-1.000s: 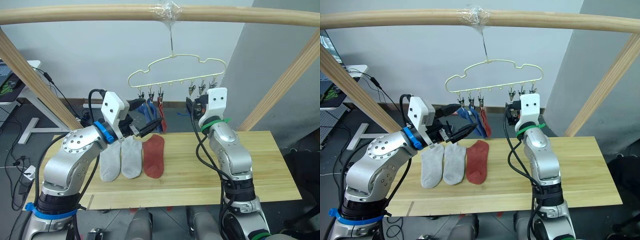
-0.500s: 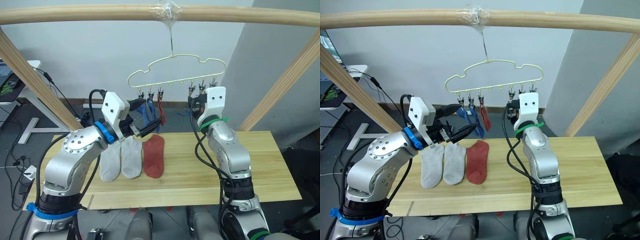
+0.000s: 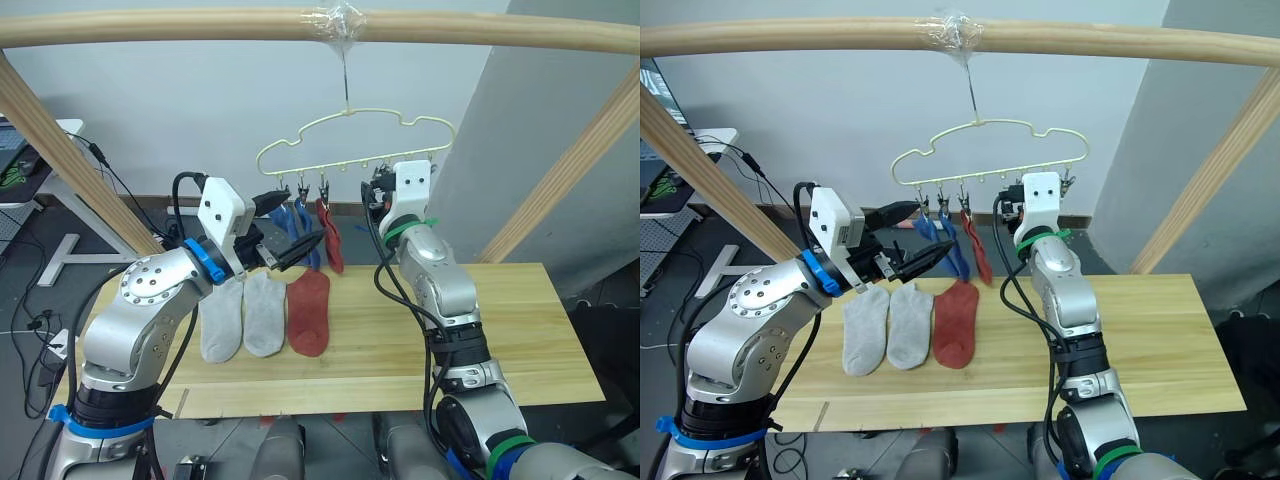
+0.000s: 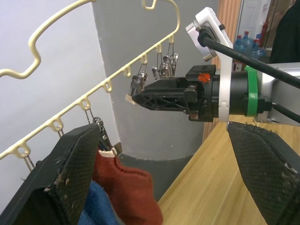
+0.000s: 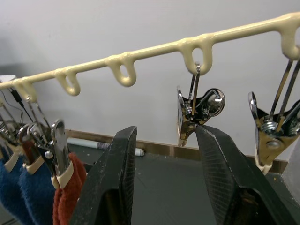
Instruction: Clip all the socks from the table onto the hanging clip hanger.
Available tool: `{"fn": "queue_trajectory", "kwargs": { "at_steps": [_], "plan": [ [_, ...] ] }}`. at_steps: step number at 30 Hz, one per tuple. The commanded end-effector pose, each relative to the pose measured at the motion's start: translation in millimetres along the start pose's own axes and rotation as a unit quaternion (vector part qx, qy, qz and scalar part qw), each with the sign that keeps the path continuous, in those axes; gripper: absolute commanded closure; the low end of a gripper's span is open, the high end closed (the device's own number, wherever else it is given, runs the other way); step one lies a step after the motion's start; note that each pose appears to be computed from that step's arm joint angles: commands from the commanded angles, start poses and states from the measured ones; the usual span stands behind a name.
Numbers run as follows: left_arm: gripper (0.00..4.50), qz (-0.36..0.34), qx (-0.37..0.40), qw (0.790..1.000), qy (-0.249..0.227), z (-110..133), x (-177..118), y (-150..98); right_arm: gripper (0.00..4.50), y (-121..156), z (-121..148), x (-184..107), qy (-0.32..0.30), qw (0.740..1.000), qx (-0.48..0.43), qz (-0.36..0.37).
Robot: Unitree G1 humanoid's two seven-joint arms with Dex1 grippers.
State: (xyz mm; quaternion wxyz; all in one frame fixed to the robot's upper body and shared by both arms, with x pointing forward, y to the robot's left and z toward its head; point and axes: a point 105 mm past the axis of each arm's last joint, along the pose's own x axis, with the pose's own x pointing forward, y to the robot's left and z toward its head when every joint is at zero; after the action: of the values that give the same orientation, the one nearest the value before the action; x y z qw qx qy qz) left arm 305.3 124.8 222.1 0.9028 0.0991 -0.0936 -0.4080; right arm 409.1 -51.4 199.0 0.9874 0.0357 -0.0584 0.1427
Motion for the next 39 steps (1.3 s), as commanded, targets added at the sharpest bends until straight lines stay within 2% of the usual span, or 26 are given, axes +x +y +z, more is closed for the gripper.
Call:
{"fn": "queue_trajectory", "kwargs": {
  "at_steps": [1, 21, 34, 39],
  "plan": [
    [0.0, -0.002, 0.018, 1.0, -0.023, 16, -2, -1, 2.46, 4, 20, 3, -0.039, 0.999, 0.0, 0.005],
    [0.0, 0.001, 0.01, 1.0, -0.025, 16, -1, -2, 2.46, -10, 12, -2, -0.024, 0.999, 0.005, -0.023],
    [0.0, 0.0, 0.014, 0.999, -0.033, 21, 1, -3, 2.46, 15, 28, 9, -0.045, 0.999, 0.017, 0.006],
    [0.0, 0.001, 0.014, 0.999, -0.034, 22, 1, -4, 2.46, 18, 26, 10, -0.044, 0.999, 0.02, 0.011]
  ]
}}
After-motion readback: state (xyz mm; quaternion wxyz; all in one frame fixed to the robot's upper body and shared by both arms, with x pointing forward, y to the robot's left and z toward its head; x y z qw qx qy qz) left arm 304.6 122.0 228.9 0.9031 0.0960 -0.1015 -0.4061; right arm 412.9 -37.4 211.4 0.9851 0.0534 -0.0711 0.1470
